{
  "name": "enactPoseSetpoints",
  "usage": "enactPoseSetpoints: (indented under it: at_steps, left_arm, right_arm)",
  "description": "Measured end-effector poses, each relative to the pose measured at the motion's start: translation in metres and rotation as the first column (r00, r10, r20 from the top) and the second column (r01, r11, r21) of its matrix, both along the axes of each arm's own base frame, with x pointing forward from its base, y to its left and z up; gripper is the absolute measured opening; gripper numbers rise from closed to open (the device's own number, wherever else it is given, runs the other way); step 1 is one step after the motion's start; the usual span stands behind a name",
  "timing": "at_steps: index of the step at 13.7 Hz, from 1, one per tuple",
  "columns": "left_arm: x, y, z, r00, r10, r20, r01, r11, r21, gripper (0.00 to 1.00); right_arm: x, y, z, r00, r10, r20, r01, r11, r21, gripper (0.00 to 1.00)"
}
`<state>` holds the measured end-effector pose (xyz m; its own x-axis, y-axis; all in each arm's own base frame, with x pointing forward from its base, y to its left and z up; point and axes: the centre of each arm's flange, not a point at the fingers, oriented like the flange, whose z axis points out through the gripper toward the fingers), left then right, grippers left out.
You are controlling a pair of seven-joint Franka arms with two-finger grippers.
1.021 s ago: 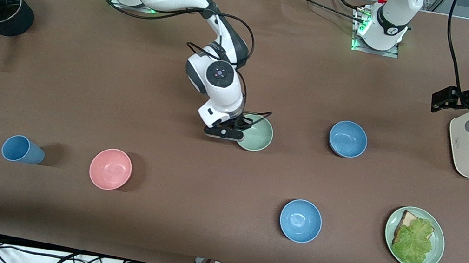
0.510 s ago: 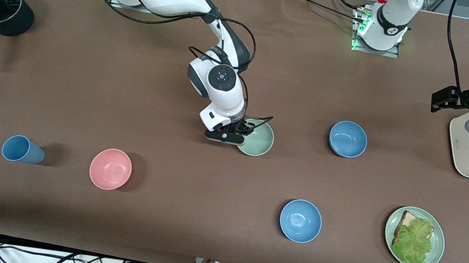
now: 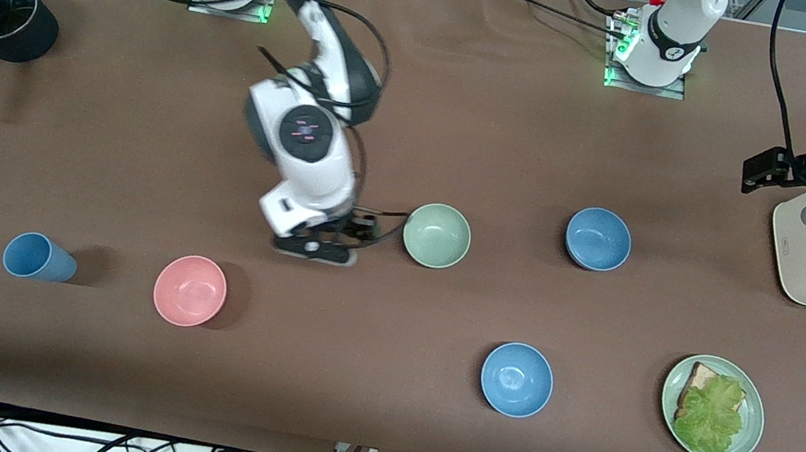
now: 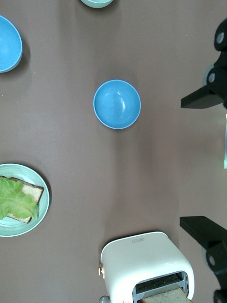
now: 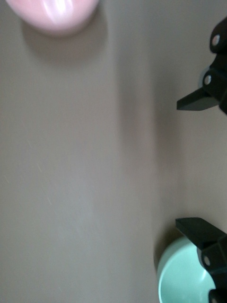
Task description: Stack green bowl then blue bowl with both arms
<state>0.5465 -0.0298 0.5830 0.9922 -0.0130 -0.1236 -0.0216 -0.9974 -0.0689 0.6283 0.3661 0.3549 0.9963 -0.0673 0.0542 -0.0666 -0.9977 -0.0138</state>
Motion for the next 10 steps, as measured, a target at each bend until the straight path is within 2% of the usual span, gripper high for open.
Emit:
enactPoseSetpoints:
  at_steps: [2, 4, 7, 10]
  left_arm:
    - [0.000, 0.000, 0.000, 1.000, 0.001, 0.000, -0.001, 1.000, 0.000, 1.00]
    - [0.000, 0.001, 0.000, 1.000, 0.001, 0.001, -0.001, 1.000, 0.000, 1.00]
    - [0.001, 0.003, 0.001, 1.000, 0.005, 0.002, -0.005, 1.000, 0.000, 1.00]
    - [0.001, 0.003, 0.001, 1.000, 0.005, 0.004, -0.005, 1.000, 0.000, 1.00]
  right_arm:
    - [0.010, -0.048, 0.042, 1.000, -0.008, -0.001, 0.008, 1.000, -0.014, 1.00]
    - [0.004, -0.082, 0.071, 1.000, 0.020, -0.020, -0.021, 1.000, -0.022, 1.00]
    - [-0.009, -0.133, 0.102, 0.996, 0.056, -0.070, -0.057, 0.998, -0.006, 1.00]
    - [-0.004, -0.189, 0.117, 0.995, 0.035, -0.094, -0.035, 0.999, 0.007, 1.00]
